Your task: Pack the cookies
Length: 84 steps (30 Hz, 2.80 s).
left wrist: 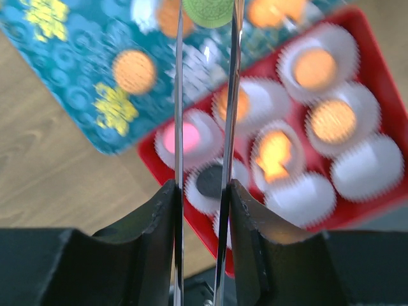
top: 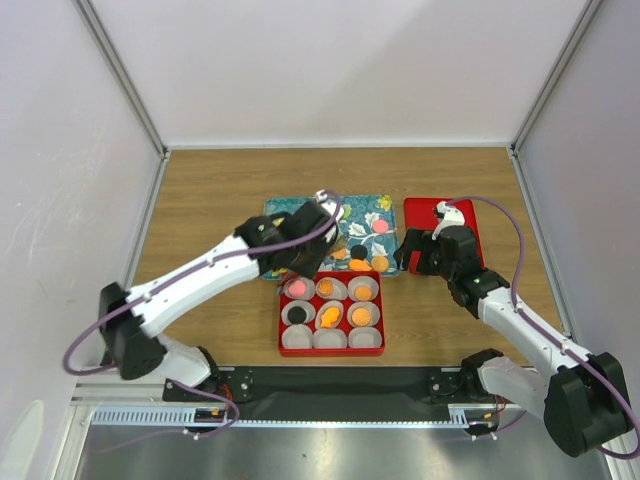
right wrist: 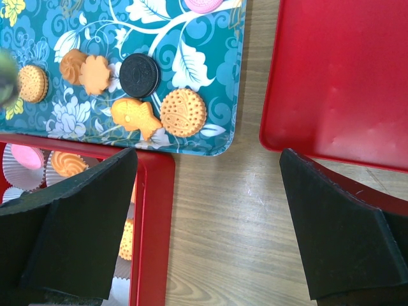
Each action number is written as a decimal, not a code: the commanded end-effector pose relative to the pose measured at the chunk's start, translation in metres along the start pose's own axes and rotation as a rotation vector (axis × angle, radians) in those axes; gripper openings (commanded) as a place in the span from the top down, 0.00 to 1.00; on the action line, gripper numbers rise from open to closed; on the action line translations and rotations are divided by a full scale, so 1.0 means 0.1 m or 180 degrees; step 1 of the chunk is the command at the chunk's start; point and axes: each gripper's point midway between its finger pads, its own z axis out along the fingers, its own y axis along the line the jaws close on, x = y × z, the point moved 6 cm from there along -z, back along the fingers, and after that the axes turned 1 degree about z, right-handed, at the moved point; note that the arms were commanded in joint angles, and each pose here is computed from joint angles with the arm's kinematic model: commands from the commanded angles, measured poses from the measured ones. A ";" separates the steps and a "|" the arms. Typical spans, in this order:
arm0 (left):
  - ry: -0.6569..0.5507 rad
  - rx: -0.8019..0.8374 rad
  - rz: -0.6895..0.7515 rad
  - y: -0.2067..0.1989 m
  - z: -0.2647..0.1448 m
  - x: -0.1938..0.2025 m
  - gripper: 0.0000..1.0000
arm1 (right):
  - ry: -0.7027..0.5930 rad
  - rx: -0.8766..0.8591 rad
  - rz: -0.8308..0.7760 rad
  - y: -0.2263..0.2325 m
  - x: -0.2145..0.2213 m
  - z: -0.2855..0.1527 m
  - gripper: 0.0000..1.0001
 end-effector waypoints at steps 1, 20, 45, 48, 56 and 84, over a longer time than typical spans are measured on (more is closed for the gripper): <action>-0.0226 0.0092 -0.0094 -0.09 -0.40 0.20 0.63 | -0.0136 -0.0040 -0.0015 0.05 -0.15 0.00 0.00; 0.0195 0.0782 0.0474 -1.00 -0.62 1.13 0.62 | -0.0104 0.0020 -0.0035 0.03 -0.13 0.04 0.00; 0.0413 0.0949 0.0636 -1.27 -0.56 1.30 0.57 | -0.0113 -0.0032 -0.0033 0.05 -0.13 0.02 0.00; 0.0420 0.0951 0.0637 -1.28 -0.56 1.31 0.55 | -0.0120 -0.0041 -0.0033 0.06 -0.13 0.01 0.00; 0.0403 0.0962 0.0645 -1.29 -0.55 1.29 0.50 | -0.0128 -0.0034 -0.0032 0.06 -0.14 0.01 0.00; -0.0517 0.0368 -0.0048 -0.36 -0.65 -0.06 0.49 | -0.0137 -0.0001 -0.0029 0.04 -0.14 0.00 0.00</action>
